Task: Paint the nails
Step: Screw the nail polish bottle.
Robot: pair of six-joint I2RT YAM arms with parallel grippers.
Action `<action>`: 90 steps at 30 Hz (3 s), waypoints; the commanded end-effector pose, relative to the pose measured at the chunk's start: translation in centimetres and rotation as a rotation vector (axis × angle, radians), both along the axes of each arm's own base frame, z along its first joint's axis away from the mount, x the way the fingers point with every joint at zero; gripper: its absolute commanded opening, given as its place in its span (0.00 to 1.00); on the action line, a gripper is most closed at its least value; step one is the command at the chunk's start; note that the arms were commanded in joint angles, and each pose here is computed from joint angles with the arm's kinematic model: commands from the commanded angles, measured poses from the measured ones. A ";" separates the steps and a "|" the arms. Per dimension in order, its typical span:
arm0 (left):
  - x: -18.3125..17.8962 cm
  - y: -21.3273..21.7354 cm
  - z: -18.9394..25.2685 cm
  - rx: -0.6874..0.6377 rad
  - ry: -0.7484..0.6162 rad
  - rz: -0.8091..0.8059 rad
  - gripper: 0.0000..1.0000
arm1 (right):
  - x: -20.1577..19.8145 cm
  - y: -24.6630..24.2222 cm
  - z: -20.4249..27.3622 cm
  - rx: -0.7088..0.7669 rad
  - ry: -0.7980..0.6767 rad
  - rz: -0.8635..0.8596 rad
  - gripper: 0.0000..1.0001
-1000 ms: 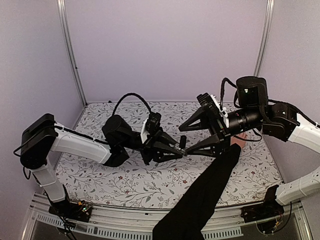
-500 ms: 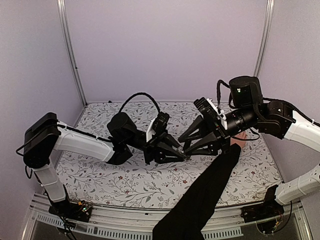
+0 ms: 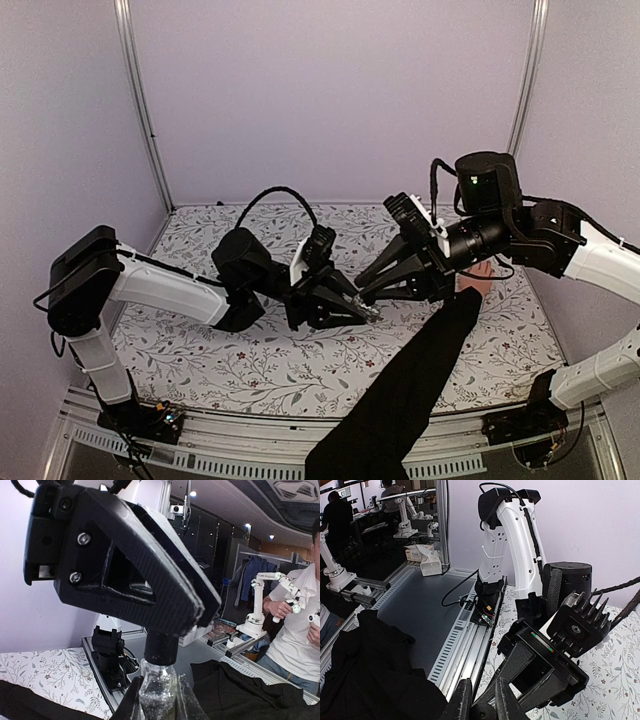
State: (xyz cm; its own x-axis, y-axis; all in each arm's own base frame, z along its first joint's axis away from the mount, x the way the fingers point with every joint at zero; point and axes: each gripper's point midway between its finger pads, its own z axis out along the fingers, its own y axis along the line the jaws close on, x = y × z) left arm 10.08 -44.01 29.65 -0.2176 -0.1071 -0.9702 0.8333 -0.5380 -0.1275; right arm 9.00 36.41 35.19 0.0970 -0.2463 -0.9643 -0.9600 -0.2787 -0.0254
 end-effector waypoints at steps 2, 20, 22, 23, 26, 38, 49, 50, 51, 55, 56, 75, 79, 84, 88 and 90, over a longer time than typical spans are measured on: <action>1.7 0.2 1.6 -0.069 0.015 0.124 0.00 | -0.6 0.2 -1.2 -0.020 0.060 0.026 0.12; 6.9 2.9 4.5 -0.217 0.029 0.615 0.00 | 2.0 1.3 -2.4 -0.049 0.096 -0.122 0.00; 7.8 2.9 4.5 -0.216 0.006 0.706 0.00 | 2.7 1.6 -2.6 -0.059 0.110 -0.163 0.00; 8.0 2.8 4.6 -0.220 -0.016 0.750 0.00 | 3.1 1.7 -2.7 -0.061 0.116 -0.182 0.00; 8.9 2.6 4.7 -0.216 -0.071 0.897 0.00 | 4.3 2.0 -2.7 -0.061 0.133 -0.254 0.00; 12.0 2.8 5.6 -0.205 -0.174 1.287 0.00 | 8.5 2.3 -3.3 -0.034 0.216 -0.509 0.00; 11.0 4.4 7.5 -0.323 -0.114 1.244 0.00 | 8.1 1.6 -3.1 0.019 0.212 -0.512 0.00; 10.8 4.5 7.8 -0.332 -0.105 1.219 0.00 | 7.9 1.5 -3.1 0.021 0.210 -0.504 0.02; 10.8 4.6 7.9 -0.336 -0.096 1.198 0.00 | 7.7 1.5 -3.1 0.025 0.209 -0.492 0.05; 9.9 4.1 7.8 -0.325 -0.118 1.080 0.00 | 7.1 1.3 -2.9 0.030 0.193 -0.466 0.19; 9.9 3.9 7.6 -0.313 -0.117 1.058 0.00 | 7.0 1.2 -2.7 0.033 0.190 -0.461 0.23; 3.1 2.2 4.3 -0.148 -0.185 0.368 0.00 | 2.5 -0.8 0.5 0.040 0.070 -0.242 0.79; 1.5 2.0 3.6 -0.122 -0.178 0.223 0.00 | 1.3 -0.7 0.9 0.030 0.049 -0.162 0.77; 0.2 1.9 3.1 -0.103 -0.151 0.089 0.00 | 0.4 -0.7 1.5 0.036 0.017 -0.090 0.73; -0.2 1.9 2.8 -0.100 -0.125 0.028 0.00 | -0.1 -0.6 2.2 0.052 -0.005 -0.044 0.66; -0.2 1.7 2.7 -0.094 -0.112 0.016 0.00 | -0.6 -0.6 2.6 0.062 -0.007 -0.013 0.61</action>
State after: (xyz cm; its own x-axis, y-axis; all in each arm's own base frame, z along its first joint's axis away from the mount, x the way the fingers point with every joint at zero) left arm 10.41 -42.79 31.61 -0.0889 -0.1969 -0.9764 0.8876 -0.4604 0.0120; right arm 9.89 35.86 36.73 0.0585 -0.2152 -0.9748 -0.9844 -0.1747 -0.0205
